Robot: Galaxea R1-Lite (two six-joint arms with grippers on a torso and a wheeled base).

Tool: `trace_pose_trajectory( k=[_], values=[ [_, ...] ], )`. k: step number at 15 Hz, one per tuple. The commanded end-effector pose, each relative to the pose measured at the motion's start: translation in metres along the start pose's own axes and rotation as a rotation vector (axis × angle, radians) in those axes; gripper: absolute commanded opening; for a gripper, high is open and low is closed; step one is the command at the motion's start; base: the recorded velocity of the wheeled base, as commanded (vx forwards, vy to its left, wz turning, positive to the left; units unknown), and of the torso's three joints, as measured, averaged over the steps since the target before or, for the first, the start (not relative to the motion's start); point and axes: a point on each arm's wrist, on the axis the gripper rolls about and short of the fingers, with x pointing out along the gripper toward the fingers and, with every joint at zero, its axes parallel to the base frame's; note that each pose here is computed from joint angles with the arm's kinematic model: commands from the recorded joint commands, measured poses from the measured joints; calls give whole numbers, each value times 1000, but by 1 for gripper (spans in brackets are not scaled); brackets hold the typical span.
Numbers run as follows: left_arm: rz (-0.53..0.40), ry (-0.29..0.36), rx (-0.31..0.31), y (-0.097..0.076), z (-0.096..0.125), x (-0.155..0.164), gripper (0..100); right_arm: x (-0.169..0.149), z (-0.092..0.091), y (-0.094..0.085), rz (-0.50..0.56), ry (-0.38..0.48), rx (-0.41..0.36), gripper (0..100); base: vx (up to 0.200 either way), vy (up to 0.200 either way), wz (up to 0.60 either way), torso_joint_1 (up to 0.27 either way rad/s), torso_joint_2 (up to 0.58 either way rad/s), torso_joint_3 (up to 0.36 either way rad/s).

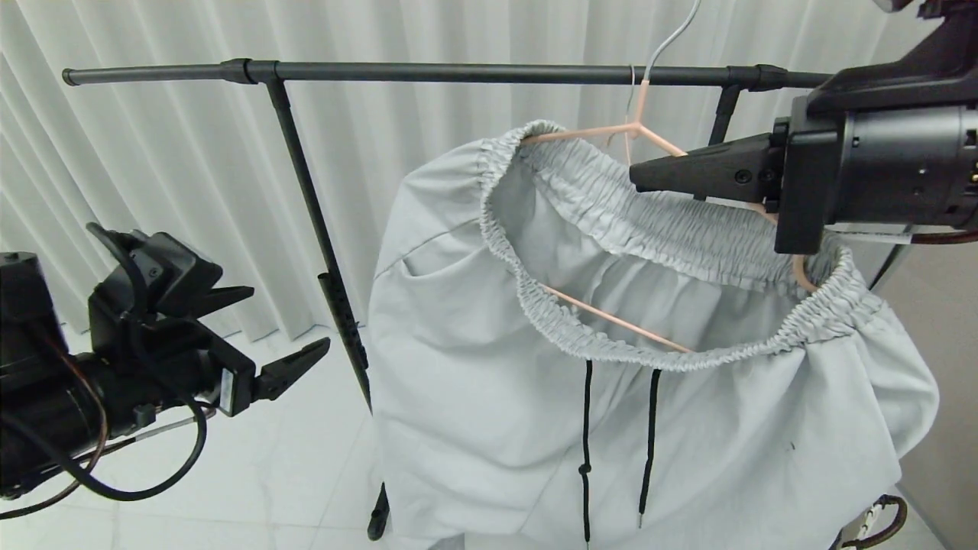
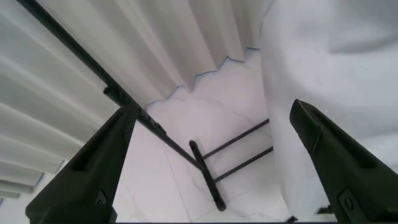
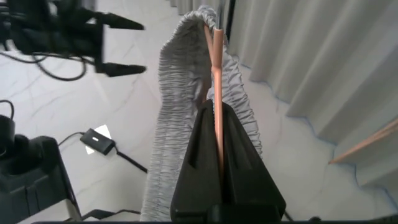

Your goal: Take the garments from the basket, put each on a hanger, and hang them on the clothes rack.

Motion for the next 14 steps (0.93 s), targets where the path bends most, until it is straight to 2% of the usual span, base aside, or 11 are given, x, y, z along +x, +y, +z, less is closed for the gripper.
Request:
trace_pose_trajectory(
  k=[1, 3, 4, 6, 7, 9, 10, 14],
  values=[
    [27, -59, -38, -1, 22, -32, 100, 11, 2, -4, -34, 23, 39, 0, 0, 0, 0, 0, 0, 0],
    [7, -18, -118, -1, 36, -50, 100, 22, 7, -9, -98, 18, 94, 0, 0, 0, 0, 0, 0, 0],
    [5, -3, -127, -1, 38, -54, 100, 25, 8, -10, -115, 16, 108, 0, 0, 0, 0, 0, 0, 0],
    [12, 73, -147, -4, 34, -61, 100, 41, 11, -17, -209, 35, 167, 0, 0, 0, 0, 0, 0, 0],
    [17, 89, -147, -7, 29, -61, 100, 49, 14, -20, -254, 21, 212, 0, 0, 0, 0, 0, 0, 0],
    [24, 77, -132, -9, 27, -64, 100, 55, 22, -23, -269, -6, 278, 0, 0, 0, 0, 0, 0, 0],
    [23, 84, -112, -9, 25, -64, 100, 55, 23, -23, -272, 6, 286, 0, 0, 0, 0, 0, 0, 0],
    [63, 100, -107, -8, 23, -64, 100, 57, 20, -26, -319, 20, 288, 0, 0, 0, 0, 0, 0, 0]
  ],
)
